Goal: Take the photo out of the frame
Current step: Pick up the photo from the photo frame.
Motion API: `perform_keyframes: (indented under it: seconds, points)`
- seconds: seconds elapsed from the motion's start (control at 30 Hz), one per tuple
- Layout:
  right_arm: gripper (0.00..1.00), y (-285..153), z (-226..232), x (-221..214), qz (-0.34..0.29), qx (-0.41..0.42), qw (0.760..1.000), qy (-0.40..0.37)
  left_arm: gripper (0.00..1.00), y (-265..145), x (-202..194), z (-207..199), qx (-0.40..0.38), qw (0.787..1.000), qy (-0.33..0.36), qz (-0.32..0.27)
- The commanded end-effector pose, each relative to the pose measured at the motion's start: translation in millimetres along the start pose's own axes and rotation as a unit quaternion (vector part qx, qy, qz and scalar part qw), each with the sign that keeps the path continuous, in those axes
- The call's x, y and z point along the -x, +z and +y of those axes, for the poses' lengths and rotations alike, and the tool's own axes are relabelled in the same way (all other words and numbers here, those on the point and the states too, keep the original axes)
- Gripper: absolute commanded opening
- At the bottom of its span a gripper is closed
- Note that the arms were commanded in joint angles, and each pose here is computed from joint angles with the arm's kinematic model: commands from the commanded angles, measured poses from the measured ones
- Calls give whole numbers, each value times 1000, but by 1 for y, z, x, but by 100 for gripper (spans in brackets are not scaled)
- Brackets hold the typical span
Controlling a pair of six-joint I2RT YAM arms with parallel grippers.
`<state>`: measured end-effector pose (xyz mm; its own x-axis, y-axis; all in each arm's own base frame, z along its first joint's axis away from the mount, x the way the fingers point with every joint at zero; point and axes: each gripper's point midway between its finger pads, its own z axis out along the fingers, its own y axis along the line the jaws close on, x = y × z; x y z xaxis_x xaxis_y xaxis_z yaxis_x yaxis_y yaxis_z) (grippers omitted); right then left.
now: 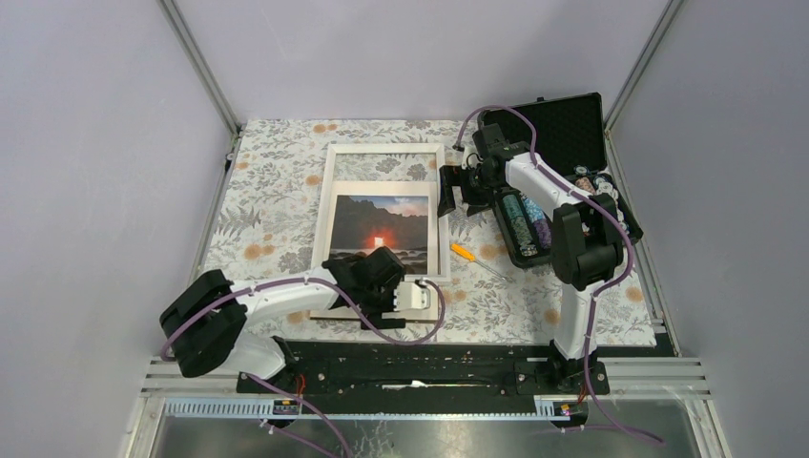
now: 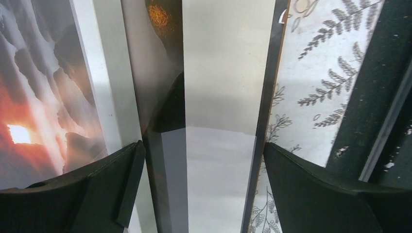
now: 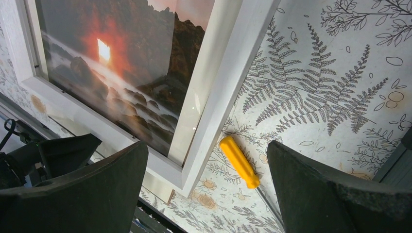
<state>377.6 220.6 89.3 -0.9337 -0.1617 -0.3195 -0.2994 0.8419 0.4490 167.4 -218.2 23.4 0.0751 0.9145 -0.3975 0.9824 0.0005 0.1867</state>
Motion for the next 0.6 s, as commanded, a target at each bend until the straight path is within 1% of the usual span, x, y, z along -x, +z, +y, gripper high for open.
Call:
perform_keyframes:
  seconds: [0.0, 0.13, 0.3, 0.57]
  points:
    - [100, -20, 10, 8, -21, 10, 1000, -4, 99, 0, -1, 29, 32, 999, -2, 5]
    - [100, -20, 10, 9, -22, 11, 1000, -4, 99, 0, 1, 35, 22, 1000, -10, -5]
    - [100, -19, 10, 6, -19, 14, 1000, -6, 99, -8, 16, 38, 3, 999, -6, -36]
    - [100, -18, 10, 4, -17, 13, 1000, -3, 99, -8, 20, 39, -5, 999, -3, -44]
